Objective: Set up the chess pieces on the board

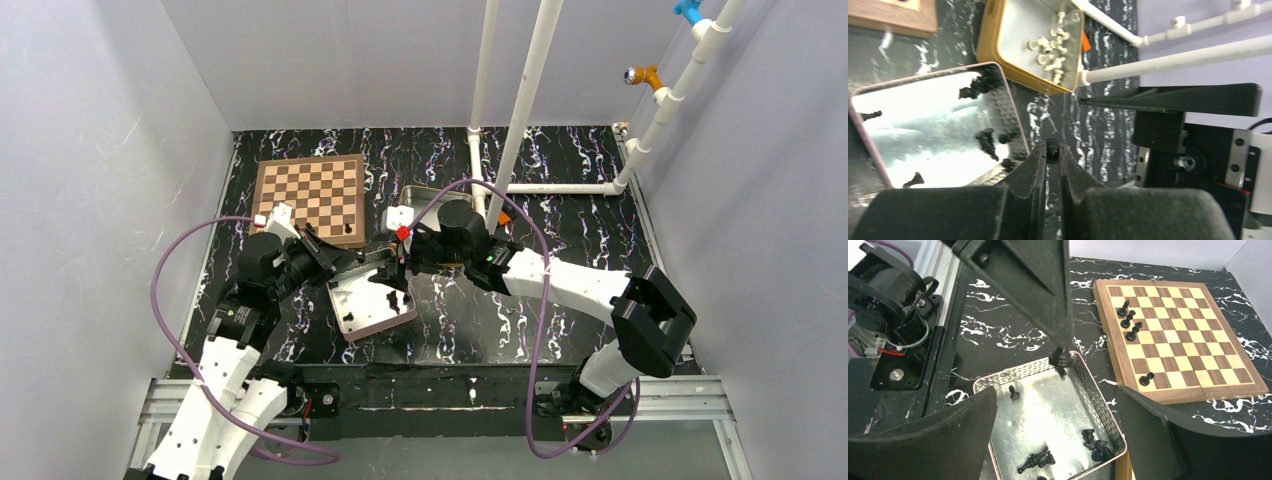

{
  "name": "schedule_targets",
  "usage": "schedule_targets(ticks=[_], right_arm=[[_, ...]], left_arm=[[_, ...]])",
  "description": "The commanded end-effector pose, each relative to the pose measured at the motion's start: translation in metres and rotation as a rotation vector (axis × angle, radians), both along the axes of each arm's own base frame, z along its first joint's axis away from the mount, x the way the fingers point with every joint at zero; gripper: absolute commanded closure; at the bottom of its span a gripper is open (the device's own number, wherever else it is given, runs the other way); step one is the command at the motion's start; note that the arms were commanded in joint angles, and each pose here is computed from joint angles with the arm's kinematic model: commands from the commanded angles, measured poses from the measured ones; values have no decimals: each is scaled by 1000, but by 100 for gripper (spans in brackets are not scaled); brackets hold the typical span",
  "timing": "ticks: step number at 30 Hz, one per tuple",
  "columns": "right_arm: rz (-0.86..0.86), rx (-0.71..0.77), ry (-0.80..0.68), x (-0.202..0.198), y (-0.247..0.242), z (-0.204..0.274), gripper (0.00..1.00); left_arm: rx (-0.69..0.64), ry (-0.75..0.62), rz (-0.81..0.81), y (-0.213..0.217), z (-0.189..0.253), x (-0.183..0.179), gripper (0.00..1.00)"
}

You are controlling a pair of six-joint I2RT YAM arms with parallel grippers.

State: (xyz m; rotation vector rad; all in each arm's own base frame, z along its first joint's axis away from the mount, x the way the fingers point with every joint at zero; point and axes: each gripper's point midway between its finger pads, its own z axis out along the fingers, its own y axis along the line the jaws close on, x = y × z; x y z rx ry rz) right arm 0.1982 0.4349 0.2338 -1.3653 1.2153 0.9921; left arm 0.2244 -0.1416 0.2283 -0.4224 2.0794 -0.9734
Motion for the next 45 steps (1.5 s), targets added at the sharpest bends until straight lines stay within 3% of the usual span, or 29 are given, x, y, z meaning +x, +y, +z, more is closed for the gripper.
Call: schedule_targets(ticks=[1,7,16,24,45], right_arm=[[40,2,-79,-8,-9,15,2],[141,-51,-91,-22,-14,7,2],[138,-66,-76,-14,-19,3,2],[128,-68,-75,-7,-21,0,1],[126,-90,-55,-1,-14,-11,2]], left_arm=[[231,-57,9,24,-4,9,100],[412,-91,24,42,-4,33,100],[666,-78,58,66,-16,82,100],[801,-70,150,86,-27,123,100],[832,-63,153,91,-74,176,100]])
